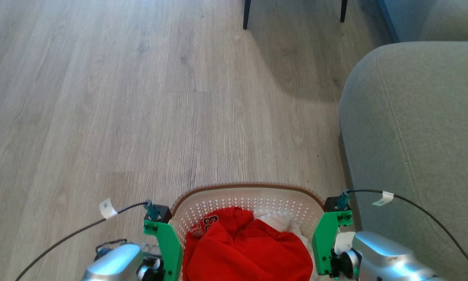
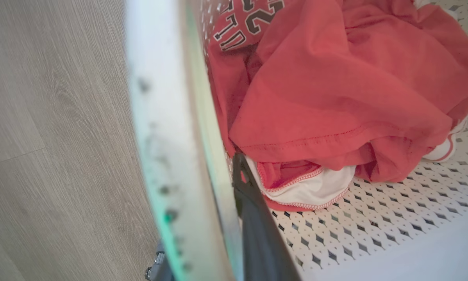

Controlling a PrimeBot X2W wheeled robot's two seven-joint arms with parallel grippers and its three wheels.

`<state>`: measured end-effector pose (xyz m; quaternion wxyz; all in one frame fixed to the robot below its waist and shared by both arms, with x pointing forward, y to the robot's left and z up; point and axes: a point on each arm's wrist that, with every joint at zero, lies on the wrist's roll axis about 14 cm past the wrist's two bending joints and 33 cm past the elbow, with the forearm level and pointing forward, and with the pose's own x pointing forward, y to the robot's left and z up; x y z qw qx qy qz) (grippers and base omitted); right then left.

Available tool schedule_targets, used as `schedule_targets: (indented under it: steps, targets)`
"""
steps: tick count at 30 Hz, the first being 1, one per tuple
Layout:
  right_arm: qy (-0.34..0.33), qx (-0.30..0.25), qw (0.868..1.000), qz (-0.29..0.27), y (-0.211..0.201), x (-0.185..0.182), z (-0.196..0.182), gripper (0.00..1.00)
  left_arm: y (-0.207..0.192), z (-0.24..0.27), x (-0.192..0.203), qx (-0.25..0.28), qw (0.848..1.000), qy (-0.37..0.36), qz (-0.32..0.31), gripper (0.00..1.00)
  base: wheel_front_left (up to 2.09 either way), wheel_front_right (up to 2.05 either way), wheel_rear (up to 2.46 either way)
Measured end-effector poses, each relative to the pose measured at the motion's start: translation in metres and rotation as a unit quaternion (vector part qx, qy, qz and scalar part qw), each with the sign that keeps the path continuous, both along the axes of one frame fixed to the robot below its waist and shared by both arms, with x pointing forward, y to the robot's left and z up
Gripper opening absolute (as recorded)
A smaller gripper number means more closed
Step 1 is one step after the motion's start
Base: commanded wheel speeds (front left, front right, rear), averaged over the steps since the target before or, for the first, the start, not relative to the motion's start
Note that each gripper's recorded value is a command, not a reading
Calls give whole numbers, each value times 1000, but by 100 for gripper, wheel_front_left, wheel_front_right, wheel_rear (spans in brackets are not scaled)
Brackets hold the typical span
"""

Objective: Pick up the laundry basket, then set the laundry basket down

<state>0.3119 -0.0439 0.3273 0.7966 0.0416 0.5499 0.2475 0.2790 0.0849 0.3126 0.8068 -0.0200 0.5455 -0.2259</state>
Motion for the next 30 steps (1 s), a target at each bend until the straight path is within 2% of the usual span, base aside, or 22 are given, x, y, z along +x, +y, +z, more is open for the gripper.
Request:
schedule_targets:
  steps: [12,22,30]
  targets:
    - [0,2,1000,-2,-1,20,-11,0,-2,-12,13,-5,1000,7,5,0,0,0,0]
    - [-50,18,998,-17,-2,84,-26,0,-6,-25,76,-6,999,-43,5,0,0,0,0]
    - [-44,29,998,-31,-2,121,-72,0,-7,-65,112,-8,999,-39,21,0,0,0,0]
